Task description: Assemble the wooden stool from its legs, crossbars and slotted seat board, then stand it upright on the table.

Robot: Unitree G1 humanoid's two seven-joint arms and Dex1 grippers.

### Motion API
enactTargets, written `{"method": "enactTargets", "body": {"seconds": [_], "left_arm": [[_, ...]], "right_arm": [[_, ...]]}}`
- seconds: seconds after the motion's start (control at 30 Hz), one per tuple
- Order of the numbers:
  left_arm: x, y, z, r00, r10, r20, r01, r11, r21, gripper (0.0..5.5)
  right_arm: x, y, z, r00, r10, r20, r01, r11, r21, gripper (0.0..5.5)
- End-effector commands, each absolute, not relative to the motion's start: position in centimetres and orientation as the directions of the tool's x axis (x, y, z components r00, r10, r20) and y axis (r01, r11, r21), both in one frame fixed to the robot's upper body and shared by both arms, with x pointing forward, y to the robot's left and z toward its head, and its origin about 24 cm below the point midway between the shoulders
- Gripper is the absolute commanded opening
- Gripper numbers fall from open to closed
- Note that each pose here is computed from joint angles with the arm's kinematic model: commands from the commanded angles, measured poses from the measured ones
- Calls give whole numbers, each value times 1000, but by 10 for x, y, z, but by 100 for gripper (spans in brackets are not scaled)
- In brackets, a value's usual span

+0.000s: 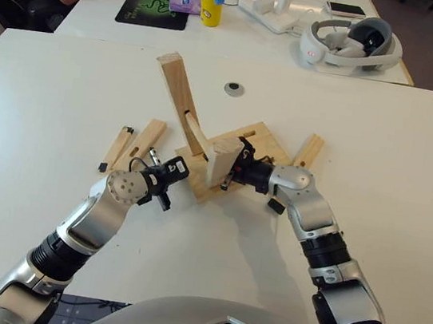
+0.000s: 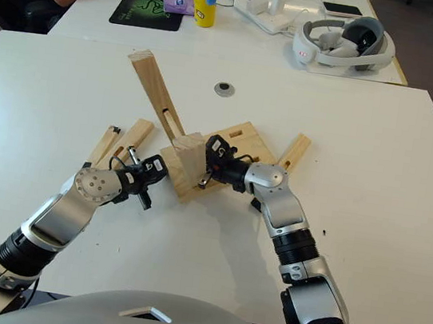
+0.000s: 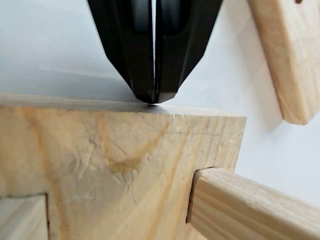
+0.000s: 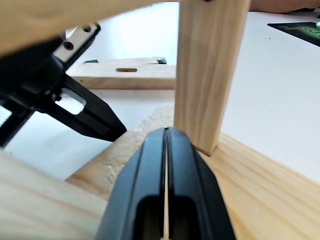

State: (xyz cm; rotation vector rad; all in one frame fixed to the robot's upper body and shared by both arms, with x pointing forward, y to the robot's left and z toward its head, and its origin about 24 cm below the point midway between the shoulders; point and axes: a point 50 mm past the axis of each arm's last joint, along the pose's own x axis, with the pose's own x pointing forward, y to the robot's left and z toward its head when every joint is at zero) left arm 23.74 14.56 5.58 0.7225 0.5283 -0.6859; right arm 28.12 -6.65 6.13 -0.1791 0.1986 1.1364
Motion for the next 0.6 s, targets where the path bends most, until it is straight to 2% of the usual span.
{"method": "enactTargets", "body": {"seconds": [0.03, 0.13, 0.23, 0.3, 0.43, 0.6], "left_arm": [[250, 163, 70, 722, -329, -609, 668, 560, 490, 1], [253, 172, 84, 720, -379, -581, 674, 580, 457, 1], [244, 177, 93, 640, -507, -577, 753, 564, 340, 1], [234, 182, 94, 563, -575, -594, 811, 523, 263, 1], [216, 182, 97, 374, -689, -621, 914, 388, 120, 1], [203, 160, 93, 206, -753, -625, 972, 234, 37, 1]], "right_arm": [[294, -93, 79, 499, 824, -268, -866, 482, -132, 0], [304, -144, 92, 603, 730, -323, -798, 565, -212, 0], [316, -185, 100, 694, 615, -375, -718, 625, -305, 0], [325, -202, 98, 732, 544, -411, -678, 642, -359, 0], [338, -208, 83, 726, 498, -475, -680, 624, -385, 0], [338, -197, 65, 653, 508, -562, -749, 543, -380, 0]]}}
